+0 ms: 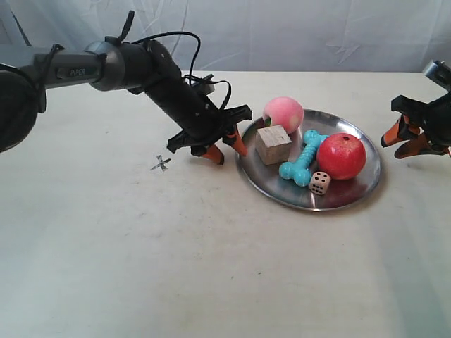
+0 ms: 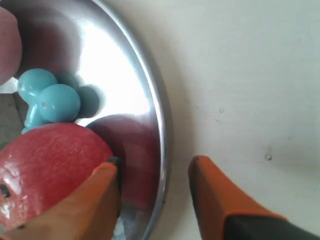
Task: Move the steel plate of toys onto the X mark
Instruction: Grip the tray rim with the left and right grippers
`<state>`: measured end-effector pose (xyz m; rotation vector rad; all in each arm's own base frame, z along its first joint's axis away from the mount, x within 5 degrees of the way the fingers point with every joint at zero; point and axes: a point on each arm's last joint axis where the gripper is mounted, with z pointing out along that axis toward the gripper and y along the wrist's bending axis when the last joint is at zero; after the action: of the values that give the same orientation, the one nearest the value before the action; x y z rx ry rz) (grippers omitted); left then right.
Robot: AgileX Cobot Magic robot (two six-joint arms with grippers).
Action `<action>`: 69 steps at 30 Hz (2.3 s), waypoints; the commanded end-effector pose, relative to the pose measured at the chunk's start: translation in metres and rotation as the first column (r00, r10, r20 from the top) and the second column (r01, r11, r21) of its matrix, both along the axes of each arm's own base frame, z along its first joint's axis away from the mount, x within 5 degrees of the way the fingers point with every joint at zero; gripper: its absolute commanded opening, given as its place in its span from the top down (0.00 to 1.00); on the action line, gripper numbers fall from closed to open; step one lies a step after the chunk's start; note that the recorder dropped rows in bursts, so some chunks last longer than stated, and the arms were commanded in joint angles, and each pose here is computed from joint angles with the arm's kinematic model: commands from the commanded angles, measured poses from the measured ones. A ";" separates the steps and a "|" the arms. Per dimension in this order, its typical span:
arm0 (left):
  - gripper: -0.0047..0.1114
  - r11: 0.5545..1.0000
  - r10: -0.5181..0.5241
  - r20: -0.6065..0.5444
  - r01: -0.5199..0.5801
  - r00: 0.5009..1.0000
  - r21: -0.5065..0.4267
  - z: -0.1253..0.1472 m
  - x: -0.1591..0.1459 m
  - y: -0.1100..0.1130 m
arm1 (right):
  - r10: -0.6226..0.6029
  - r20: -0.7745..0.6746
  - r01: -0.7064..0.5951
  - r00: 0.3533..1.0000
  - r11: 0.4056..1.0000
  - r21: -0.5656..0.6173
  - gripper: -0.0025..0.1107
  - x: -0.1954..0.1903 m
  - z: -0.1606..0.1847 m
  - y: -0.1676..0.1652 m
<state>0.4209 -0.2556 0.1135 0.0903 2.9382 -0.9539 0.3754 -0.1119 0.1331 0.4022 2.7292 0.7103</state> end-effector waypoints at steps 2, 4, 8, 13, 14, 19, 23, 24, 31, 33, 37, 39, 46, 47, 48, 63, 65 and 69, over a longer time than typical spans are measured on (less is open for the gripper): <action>0.55 0.999 0.048 0.028 -0.047 0.998 -0.012 -0.002 0.004 -0.003 | -0.002 0.006 0.002 1.000 1.000 0.001 0.58 0.000 0.001 -0.002; 0.55 0.997 0.069 0.041 -0.068 0.997 -0.027 -0.001 0.007 -0.004 | -0.005 0.009 0.005 1.000 1.000 -0.002 0.58 0.000 0.001 -0.002; 0.55 0.996 0.082 0.036 -0.081 0.996 -0.043 -0.003 0.006 -0.009 | -0.012 0.015 0.012 1.000 1.000 -0.011 0.58 0.001 0.001 -0.003; 0.55 0.995 0.066 -0.002 -0.066 0.998 -0.070 -0.009 0.000 -0.017 | -0.027 -0.007 0.027 1.000 0.999 0.017 0.58 0.003 -0.012 -0.003; 0.55 0.996 0.062 0.001 -0.062 0.998 -0.069 -0.009 -0.001 -0.019 | -0.027 -0.015 0.027 1.000 0.999 0.020 0.58 0.003 -0.015 -0.003; 0.55 0.996 0.055 0.012 -0.054 0.998 -0.069 -0.009 -0.002 -0.021 | -0.027 -0.053 0.030 0.998 0.998 0.046 0.58 0.002 -0.031 -0.002; 0.55 0.995 0.060 -0.001 -0.060 0.998 -0.083 -0.008 -0.002 -0.022 | -0.029 -0.060 0.034 0.998 0.996 0.080 0.58 0.003 -0.041 0.000; 0.55 0.995 0.059 -0.003 -0.059 0.998 -0.083 -0.008 -0.003 -0.022 | -0.034 -0.064 0.040 0.997 0.995 0.090 0.58 0.003 -0.043 0.001; 0.57 0.994 0.068 0.009 -0.067 0.998 -0.083 -0.008 -0.002 -0.023 | -0.030 -0.079 0.043 0.996 0.983 0.180 0.58 0.004 -0.056 0.007; 0.59 0.994 0.070 0.016 -0.068 0.997 -0.083 -0.008 -0.001 -0.023 | -0.029 -0.098 0.048 0.995 0.978 0.205 0.58 0.004 -0.062 0.009; 0.66 0.993 0.077 0.012 -0.076 0.997 -0.093 -0.007 -0.001 -0.024 | 0.003 -0.122 0.025 0.992 0.973 0.229 0.58 0.003 -0.069 0.018; 0.67 0.993 0.078 0.012 -0.076 0.997 -0.094 -0.007 -0.001 -0.025 | 0.026 -0.125 0.004 0.992 0.973 0.233 0.58 0.005 -0.070 0.026; 0.70 0.992 0.080 0.010 -0.078 0.997 -0.096 -0.007 -0.001 -0.025 | 0.097 -0.129 -0.068 0.987 0.974 0.214 0.72 0.008 -0.072 0.046; 0.71 0.992 0.078 0.009 -0.077 0.997 -0.096 -0.007 -0.001 -0.025 | 0.099 -0.130 -0.070 0.987 0.975 0.212 0.78 0.007 -0.072 0.045; 0.75 0.992 0.077 0.007 -0.076 0.997 -0.096 -0.007 -0.002 -0.025 | 0.102 -0.131 -0.072 0.986 0.974 0.216 0.84 0.007 -0.072 0.046; 0.96 0.995 0.013 0.013 -0.012 1.000 -0.094 -0.003 -0.005 -0.025 | 0.134 -0.144 -0.098 0.981 0.967 0.233 0.99 0.004 -0.070 0.047; 0.96 0.995 0.012 0.016 -0.011 1.000 -0.096 0.000 -0.006 -0.025 | 0.137 -0.137 -0.103 0.981 0.967 0.234 0.99 0.005 -0.066 0.048; 0.96 0.995 0.012 0.022 -0.010 1.000 -0.103 0.009 -0.006 -0.025 | 0.132 -0.116 -0.103 0.984 0.968 0.229 0.99 0.006 -0.053 0.047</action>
<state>0.4264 -0.2651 0.1043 0.0519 2.8519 -0.9707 0.3889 -0.0835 0.0798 0.4535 2.7485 0.9755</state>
